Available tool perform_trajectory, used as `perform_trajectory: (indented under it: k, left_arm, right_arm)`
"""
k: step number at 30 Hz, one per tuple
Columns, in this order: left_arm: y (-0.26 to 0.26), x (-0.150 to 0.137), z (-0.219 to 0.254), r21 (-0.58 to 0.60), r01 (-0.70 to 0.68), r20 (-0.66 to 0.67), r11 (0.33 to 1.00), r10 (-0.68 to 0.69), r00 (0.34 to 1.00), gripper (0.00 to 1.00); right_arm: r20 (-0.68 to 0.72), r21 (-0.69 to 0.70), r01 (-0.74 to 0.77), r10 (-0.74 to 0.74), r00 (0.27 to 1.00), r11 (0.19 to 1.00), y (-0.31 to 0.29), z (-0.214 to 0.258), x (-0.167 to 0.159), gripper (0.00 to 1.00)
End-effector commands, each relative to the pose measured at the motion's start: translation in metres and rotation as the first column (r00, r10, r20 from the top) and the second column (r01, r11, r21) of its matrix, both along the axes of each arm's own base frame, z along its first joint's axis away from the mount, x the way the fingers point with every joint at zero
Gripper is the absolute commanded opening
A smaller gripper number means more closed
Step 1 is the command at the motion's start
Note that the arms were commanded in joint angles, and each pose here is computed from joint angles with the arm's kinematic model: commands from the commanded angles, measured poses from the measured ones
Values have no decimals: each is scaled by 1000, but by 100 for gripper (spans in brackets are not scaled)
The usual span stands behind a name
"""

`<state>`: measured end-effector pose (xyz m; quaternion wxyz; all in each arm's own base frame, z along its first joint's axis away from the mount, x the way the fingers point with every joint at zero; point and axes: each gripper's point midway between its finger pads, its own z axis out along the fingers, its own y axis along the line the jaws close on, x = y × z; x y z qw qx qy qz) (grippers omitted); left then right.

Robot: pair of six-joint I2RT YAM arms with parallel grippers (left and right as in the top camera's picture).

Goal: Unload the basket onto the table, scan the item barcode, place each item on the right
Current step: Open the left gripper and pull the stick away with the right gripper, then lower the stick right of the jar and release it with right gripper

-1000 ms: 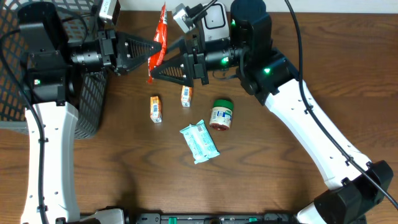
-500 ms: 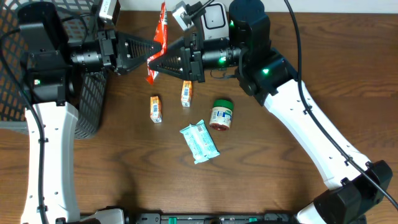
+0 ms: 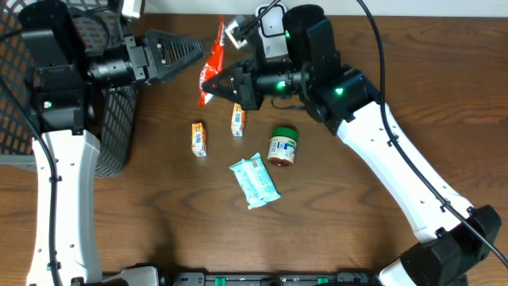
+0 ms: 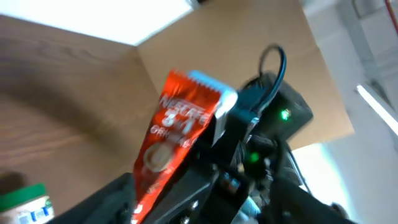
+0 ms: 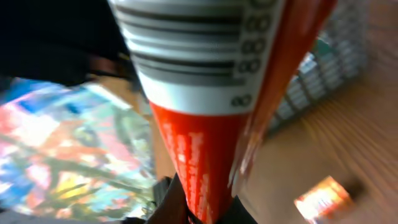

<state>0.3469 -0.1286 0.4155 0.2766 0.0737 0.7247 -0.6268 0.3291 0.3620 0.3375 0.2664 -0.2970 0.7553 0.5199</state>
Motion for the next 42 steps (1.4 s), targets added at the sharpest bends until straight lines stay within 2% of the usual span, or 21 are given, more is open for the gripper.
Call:
perform_trajectory:
  k: [1, 4, 8, 13, 16, 18, 21, 24, 26, 28, 35, 42]
  left_arm:
    - [8, 17, -4, 42, -104, 37, 994, 102, 994, 73]
    - [10, 19, -7, 64, -122, 67, 991, 117, 991, 74]
    - [10, 17, -15, 92, -118, 87, 989, 110, 990, 74]
    - [19, 26, -44, 181, -209, 1, 961, 213, 977, 74]
    - [24, 29, -74, 305, -273, -49, 912, 302, 952, 74]
    - [25, 30, -95, 404, -302, -72, 864, 359, 930, 74]
    - [25, 25, -124, 551, -317, -89, 772, 432, 898, 74]
    - [28, 17, -149, 699, -323, -64, 639, 505, 861, 74]
    - [32, 12, -160, 768, -324, -31, 553, 537, 843, 74]
    - [32, 7, -166, 807, -315, -9, 500, 544, 839, 74]
    - [12, -11, -174, 838, -239, -38, 491, 490, 871, 74]
    - [7, -14, -175, 839, -229, -41, 494, 476, 878, 74]
  right_arm:
    - [75, -110, 151, -143, 987, 982, -16, -11, 21, 1]
    - [64, -262, 290, -283, 957, 921, -49, -36, 33, 1]
    - [74, -493, 432, -458, 886, 756, -115, -69, 37, 1]
    - [57, -740, 434, -595, 801, 514, -199, -109, 18, 1]
    - [58, -838, 393, -654, 754, 378, -242, -125, 5, 1]
    - [57, -868, 372, -677, 734, 330, -258, -133, 3, 1]
    - [54, -889, 353, -699, 713, 291, -272, -149, 2, 1]
    - [43, -899, 337, -712, 701, 278, -279, -172, 1, 1]
    - [41, -901, 333, -712, 701, 276, -279, -189, 2, 1]
    - [42, -900, 335, -711, 702, 278, -278, -208, 3, 1]
    - [43, -886, 362, -728, 685, 288, -271, -271, -3, 2]
    - [45, -880, 366, -714, 698, 302, -265, -291, -9, 5]
